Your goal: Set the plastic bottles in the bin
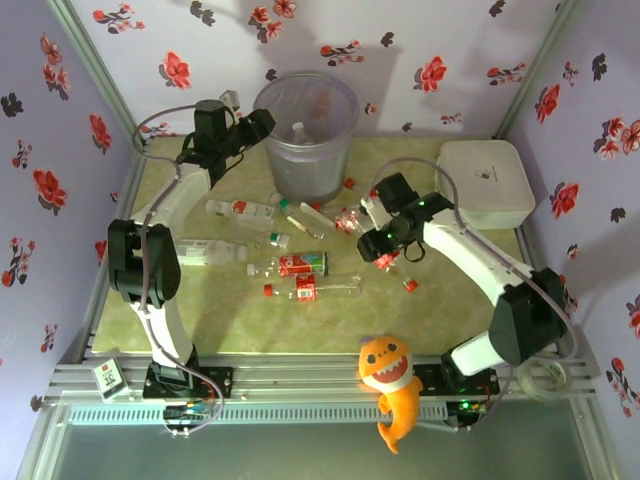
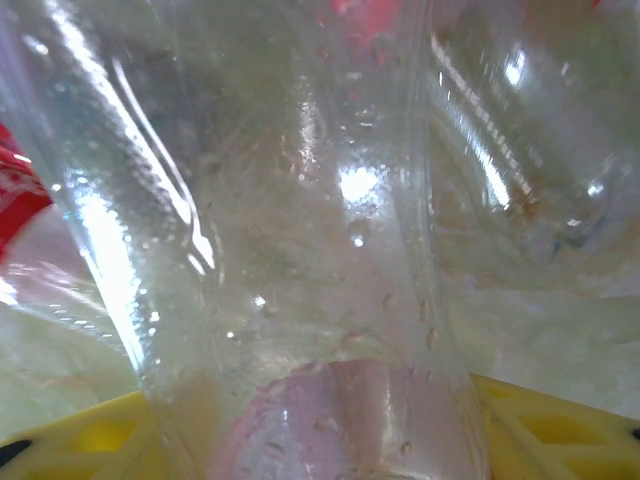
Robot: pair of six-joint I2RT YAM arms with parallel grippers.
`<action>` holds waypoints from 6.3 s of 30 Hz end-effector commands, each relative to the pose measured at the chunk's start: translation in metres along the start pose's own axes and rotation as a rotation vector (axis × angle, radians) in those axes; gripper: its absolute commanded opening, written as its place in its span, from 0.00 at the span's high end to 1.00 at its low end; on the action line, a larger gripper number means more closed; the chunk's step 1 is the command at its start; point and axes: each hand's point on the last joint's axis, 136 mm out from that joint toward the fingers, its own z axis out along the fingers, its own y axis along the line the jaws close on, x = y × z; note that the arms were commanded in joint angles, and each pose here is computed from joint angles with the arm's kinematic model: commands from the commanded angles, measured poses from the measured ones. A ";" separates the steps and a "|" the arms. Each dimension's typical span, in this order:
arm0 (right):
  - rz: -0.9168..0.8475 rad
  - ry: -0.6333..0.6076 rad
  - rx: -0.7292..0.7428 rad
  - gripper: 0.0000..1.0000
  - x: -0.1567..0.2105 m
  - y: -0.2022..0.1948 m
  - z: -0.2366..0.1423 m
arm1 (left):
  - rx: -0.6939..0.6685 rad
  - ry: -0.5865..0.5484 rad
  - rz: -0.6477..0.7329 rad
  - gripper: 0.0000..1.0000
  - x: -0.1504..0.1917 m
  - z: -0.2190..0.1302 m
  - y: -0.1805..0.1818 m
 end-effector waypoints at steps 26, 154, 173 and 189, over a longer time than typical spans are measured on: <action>-0.046 -1.065 -0.205 0.44 -0.367 0.002 -0.196 | -0.062 0.097 -0.041 0.38 0.042 0.018 0.027; -0.322 0.153 0.048 0.25 -0.083 -0.052 0.108 | -0.064 0.129 -0.017 0.39 0.048 0.019 0.020; 0.024 0.203 -0.025 0.32 -0.038 -0.028 0.068 | -0.059 0.123 -0.020 0.39 0.048 0.019 0.020; -0.098 0.166 0.013 0.27 -0.084 -0.023 0.115 | -0.065 0.114 -0.026 0.39 0.045 0.016 0.025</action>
